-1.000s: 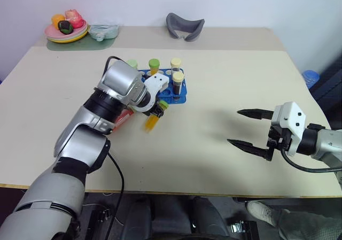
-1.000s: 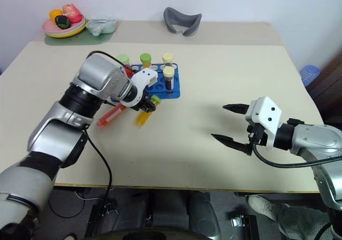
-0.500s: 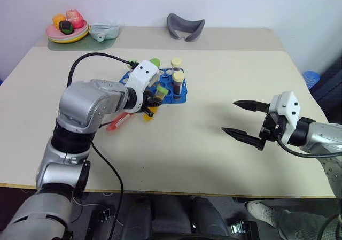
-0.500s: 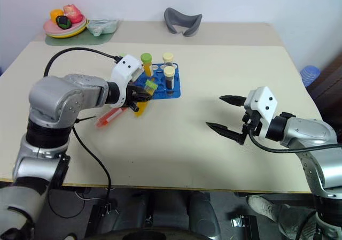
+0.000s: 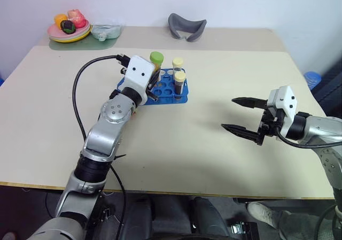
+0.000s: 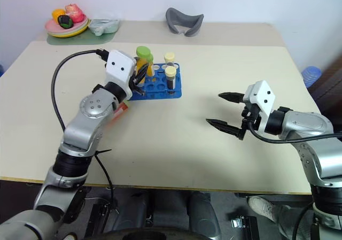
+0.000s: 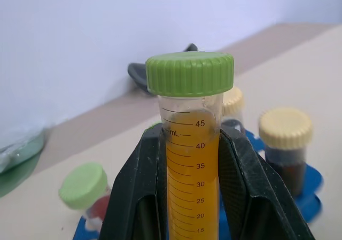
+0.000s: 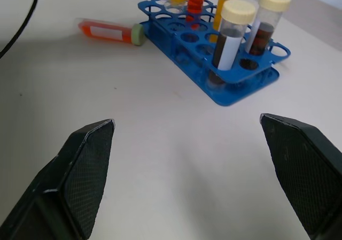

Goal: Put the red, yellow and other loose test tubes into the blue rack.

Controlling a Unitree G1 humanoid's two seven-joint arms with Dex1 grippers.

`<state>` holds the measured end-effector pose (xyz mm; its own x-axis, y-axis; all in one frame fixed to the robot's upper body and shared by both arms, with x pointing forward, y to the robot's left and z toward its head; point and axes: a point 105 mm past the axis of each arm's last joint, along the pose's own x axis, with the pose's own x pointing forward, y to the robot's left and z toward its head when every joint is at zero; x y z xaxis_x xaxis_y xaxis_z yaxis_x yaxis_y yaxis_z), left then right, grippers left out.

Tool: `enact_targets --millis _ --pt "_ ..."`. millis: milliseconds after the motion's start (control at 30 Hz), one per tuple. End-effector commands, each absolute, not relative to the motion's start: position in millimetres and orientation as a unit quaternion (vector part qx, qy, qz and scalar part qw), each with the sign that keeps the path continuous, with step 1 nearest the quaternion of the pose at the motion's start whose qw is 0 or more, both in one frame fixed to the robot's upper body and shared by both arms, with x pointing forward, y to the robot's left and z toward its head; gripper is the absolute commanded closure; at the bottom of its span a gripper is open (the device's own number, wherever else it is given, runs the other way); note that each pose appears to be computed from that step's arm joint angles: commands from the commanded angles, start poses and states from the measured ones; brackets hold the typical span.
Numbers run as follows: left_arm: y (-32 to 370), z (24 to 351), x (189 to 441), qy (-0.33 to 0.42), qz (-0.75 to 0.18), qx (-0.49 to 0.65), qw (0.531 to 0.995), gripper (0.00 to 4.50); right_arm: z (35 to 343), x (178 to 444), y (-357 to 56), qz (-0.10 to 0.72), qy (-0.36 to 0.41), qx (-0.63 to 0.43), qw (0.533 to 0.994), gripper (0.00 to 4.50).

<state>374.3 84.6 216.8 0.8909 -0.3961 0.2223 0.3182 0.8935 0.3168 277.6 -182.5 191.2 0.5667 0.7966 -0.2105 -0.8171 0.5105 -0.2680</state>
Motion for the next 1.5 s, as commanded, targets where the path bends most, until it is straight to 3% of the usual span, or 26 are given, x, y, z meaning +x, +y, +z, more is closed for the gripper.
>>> enact_targets --millis 33,333,933,1167,1267,1400,1500 --pt "82.7 230.1 377.1 -0.202 -0.169 0.117 0.958 3.77 203.3 278.1 -187.9 0.451 0.015 -0.191 0.872 0.0" --pt "79.1 206.9 385.4 -0.208 -0.162 0.121 0.957 3.77 205.9 278.1 -190.0 0.441 0.008 -0.191 0.877 0.0" --pt "76.7 162.3 391.2 -0.14 -0.185 0.075 0.97 3.77 204.7 278.3 -191.3 0.436 0.007 -0.191 0.879 0.0" --pt "80.1 169.5 391.7 -0.149 -0.162 0.094 0.971 0.3 203.8 278.5 -189.8 0.438 0.004 -0.188 0.879 0.0" --pt "79.6 185.9 384.2 -0.17 -0.181 0.093 0.964 0.3 202.9 279.3 -186.4 0.444 0.002 -0.183 0.877 0.0" --pt "101.9 187.2 380.2 -0.077 -0.161 0.102 0.979 0.3 196.8 278.8 -180.3 0.465 0.004 -0.178 0.867 0.0" --pt "122.4 196.9 360.9 -0.051 -0.176 0.116 0.976 0.3 193.0 278.5 -177.9 0.486 -0.001 -0.173 0.857 0.0"
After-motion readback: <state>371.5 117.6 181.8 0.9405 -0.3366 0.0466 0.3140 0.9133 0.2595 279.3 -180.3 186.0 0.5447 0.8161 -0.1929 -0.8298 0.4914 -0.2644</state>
